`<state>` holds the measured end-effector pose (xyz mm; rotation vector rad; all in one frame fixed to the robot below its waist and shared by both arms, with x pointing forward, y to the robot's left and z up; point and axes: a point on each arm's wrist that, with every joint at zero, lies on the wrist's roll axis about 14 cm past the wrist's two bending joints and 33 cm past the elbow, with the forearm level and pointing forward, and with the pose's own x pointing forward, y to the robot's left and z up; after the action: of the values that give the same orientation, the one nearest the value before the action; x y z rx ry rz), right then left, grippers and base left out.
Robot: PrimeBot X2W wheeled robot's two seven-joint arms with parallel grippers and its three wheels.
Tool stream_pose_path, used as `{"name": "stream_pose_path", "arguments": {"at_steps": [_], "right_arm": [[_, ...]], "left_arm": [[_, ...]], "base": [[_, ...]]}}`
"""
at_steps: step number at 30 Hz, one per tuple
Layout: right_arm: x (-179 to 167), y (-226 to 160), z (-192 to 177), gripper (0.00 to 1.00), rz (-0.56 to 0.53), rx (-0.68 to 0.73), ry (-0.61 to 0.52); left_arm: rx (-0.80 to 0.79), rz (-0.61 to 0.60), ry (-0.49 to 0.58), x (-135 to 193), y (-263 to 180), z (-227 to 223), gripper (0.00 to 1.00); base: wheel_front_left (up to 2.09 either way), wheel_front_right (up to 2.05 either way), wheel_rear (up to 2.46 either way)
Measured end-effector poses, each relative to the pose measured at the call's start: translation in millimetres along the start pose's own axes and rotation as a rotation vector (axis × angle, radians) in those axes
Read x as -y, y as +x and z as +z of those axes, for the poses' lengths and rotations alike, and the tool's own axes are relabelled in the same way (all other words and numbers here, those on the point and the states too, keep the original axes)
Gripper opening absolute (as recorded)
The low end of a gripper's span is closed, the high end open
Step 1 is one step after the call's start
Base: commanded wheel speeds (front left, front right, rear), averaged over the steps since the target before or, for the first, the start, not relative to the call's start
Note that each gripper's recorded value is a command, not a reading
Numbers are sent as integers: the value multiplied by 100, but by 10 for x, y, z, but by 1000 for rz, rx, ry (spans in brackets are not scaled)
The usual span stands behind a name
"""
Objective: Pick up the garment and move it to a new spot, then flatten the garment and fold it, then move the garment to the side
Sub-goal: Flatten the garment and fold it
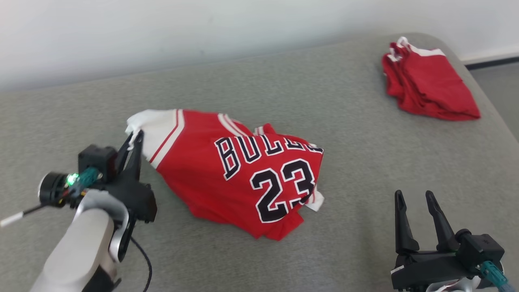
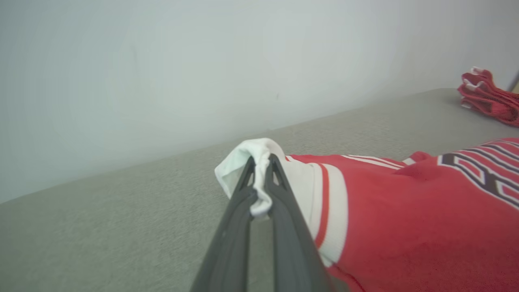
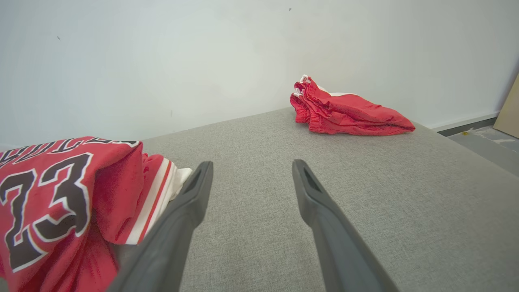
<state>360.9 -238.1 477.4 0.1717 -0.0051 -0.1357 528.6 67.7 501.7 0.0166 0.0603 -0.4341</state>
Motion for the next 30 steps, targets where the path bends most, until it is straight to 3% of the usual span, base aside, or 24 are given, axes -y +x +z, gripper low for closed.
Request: {"name": "stream_pose_path", "arguments": {"at_steps": [10, 17, 24, 26, 27, 30], "right_arm": [[-402, 120, -49, 100, 118, -6, 20], [-602, 181, -47, 100, 177, -8, 18], [-641, 177, -18, 100, 190, -5, 7], [-645, 165, -15, 100, 192, -8, 4], [-643, 158, -8, 100, 192, -7, 3], [-635, 142, 24, 100, 190, 1, 2]], "left_arm": [[-13, 292, -65, -617, -1084, -301, 0], [-90, 441, -178, -651, -1776, -672, 0], [-155, 485, -255, -504, -2064, -914, 0], [-161, 485, -251, -496, -2084, -925, 77], [-155, 487, -246, -508, -2083, -907, 100], [-112, 484, -214, -555, -2032, -766, 100]], "base": [[0, 0, 0], [0, 0, 0], [0, 0, 0], [0, 0, 0], [0, 0, 0], [0, 0, 0]]}}
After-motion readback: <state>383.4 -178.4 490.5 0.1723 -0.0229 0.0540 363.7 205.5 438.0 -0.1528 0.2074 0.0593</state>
